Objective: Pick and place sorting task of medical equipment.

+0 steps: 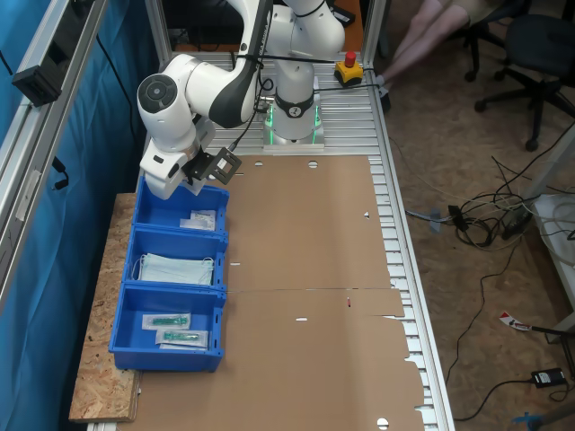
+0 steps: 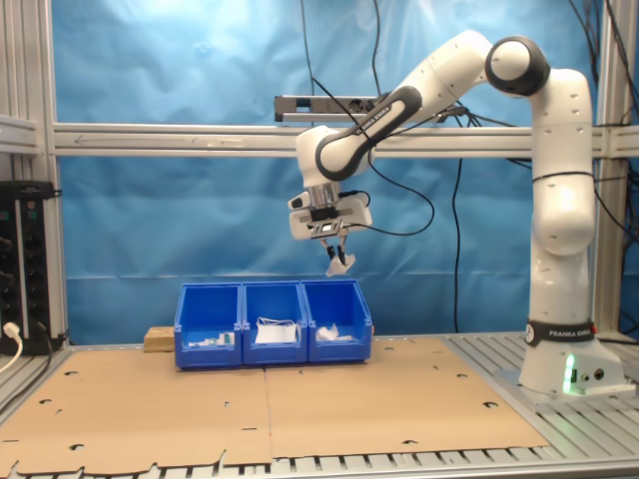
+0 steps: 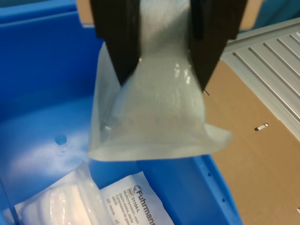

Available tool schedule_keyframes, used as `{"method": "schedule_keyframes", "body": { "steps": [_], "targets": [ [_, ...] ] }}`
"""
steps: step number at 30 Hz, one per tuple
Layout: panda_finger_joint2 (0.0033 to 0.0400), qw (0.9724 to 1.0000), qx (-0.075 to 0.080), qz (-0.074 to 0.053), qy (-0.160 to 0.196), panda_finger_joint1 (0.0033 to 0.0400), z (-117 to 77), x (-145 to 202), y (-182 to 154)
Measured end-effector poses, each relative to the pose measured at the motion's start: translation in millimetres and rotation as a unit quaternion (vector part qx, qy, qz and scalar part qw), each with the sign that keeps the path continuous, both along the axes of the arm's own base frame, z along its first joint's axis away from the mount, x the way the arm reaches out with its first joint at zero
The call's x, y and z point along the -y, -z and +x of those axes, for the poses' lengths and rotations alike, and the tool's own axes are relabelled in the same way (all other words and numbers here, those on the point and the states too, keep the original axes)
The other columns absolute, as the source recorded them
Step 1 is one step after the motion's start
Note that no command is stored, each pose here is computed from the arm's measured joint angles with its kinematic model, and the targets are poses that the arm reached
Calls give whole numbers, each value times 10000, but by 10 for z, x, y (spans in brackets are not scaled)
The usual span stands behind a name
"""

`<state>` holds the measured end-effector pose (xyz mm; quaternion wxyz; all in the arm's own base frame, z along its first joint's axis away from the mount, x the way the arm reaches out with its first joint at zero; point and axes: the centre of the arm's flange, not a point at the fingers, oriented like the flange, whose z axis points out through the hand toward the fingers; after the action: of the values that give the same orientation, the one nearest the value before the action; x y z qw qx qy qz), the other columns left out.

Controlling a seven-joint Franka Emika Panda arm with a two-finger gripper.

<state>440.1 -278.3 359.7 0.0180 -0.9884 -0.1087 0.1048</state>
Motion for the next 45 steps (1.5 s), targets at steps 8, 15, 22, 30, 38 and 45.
{"method": "schedule_keyframes", "body": {
  "steps": [8, 15, 22, 30, 38, 45],
  "targets": [
    [72, 10000, 7, -5, 0, 72, 8, 4, -7],
    [72, 10000, 0, -2, 0, 72, 8, 5, 1],
    [224, 10000, -5, 0, 0, 224, 9, 5, 7],
    [306, 10000, 1, -4, -3, 306, 12, 4, 8],
    [377, 10000, 60, -33, -64, 377, 57, -38, -1],
    [399, 9995, 128, -57, -282, 399, 175, -231, -49]
  ]
}}
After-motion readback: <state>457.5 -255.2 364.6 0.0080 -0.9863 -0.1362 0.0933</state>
